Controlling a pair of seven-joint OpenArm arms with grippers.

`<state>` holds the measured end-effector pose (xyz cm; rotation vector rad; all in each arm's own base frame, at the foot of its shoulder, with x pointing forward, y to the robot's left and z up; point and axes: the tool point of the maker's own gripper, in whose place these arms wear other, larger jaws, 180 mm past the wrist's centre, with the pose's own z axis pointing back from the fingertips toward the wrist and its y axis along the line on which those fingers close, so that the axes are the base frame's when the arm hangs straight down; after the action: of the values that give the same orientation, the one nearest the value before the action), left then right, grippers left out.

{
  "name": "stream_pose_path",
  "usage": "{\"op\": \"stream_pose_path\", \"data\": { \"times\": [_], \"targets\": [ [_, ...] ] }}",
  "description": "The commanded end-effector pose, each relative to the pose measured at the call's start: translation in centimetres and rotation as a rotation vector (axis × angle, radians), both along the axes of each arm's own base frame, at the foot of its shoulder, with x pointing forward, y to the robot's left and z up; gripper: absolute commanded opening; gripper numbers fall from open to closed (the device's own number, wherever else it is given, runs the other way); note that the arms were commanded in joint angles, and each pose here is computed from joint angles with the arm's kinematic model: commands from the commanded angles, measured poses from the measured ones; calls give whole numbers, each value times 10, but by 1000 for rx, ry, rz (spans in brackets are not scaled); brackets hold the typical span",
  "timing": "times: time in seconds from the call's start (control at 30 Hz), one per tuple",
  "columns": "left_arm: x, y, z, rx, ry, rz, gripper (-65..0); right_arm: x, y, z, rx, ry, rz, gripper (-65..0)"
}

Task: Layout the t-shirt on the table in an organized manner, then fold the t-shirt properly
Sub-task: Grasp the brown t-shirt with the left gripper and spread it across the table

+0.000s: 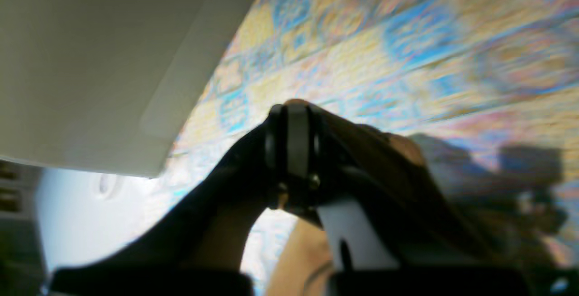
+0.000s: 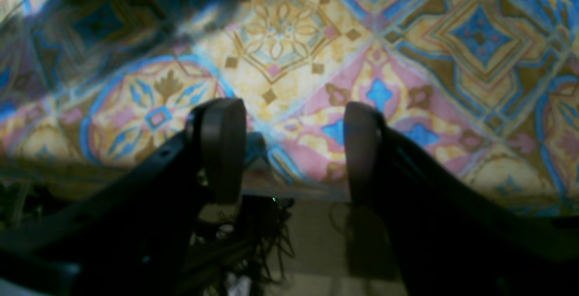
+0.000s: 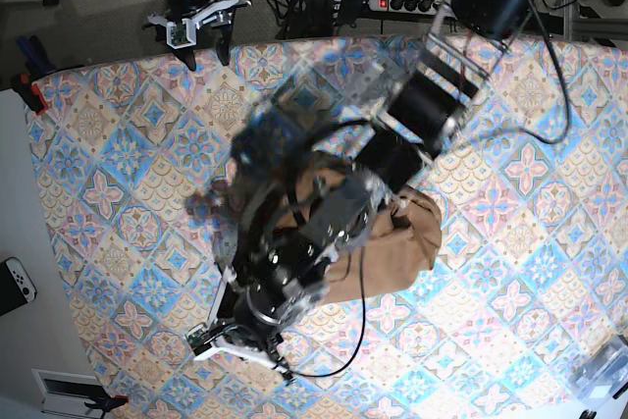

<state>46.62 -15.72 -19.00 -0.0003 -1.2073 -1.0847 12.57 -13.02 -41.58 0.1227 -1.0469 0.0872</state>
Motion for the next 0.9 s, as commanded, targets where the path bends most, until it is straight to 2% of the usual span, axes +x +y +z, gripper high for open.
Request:
{"op": "stream_pose_path", "data": {
  "times": [0.0, 0.07, 0.1, 0.2, 0.23, 0.27, 0.43, 0.53, 0.63, 0.87],
  "targets": [
    [7, -18, 29, -69, -53, -49, -650, 1, 4, 7, 22, -30, -14, -320],
    [24, -19, 26, -116, -27, -44, -650, 1, 7, 7, 31, -30, -24, -320],
    [27, -20, 28, -156, -15, -44, -621, 1, 7, 7, 31, -30, -24, -320],
    [22, -30, 30, -322, 26, -48, -333, 1, 7, 7, 31, -30, -24, -320],
    [20, -31, 27, -346, 37, -48, -272, 1, 7, 7, 31, -30, -24, -320],
    [18, -32, 23, -351, 43, -51, -247, 1, 7, 7, 31, -30, -24, -320],
    [-13, -41, 16, -423, 66, -85, -304, 1, 7, 7, 33, -30, -23, -320],
    [-32, -24, 17, -459, 39, -95, -331, 2, 7, 8, 31, -33, -24, -320],
    [-44, 14, 4, -412, 51, -39, -337, 7, 7, 11, 26, -24, -20, -320],
    [-69, 146, -14, -335, 59, 252, -337, 66, 12, 30, -12, -5, 16, -321]
  ]
}}
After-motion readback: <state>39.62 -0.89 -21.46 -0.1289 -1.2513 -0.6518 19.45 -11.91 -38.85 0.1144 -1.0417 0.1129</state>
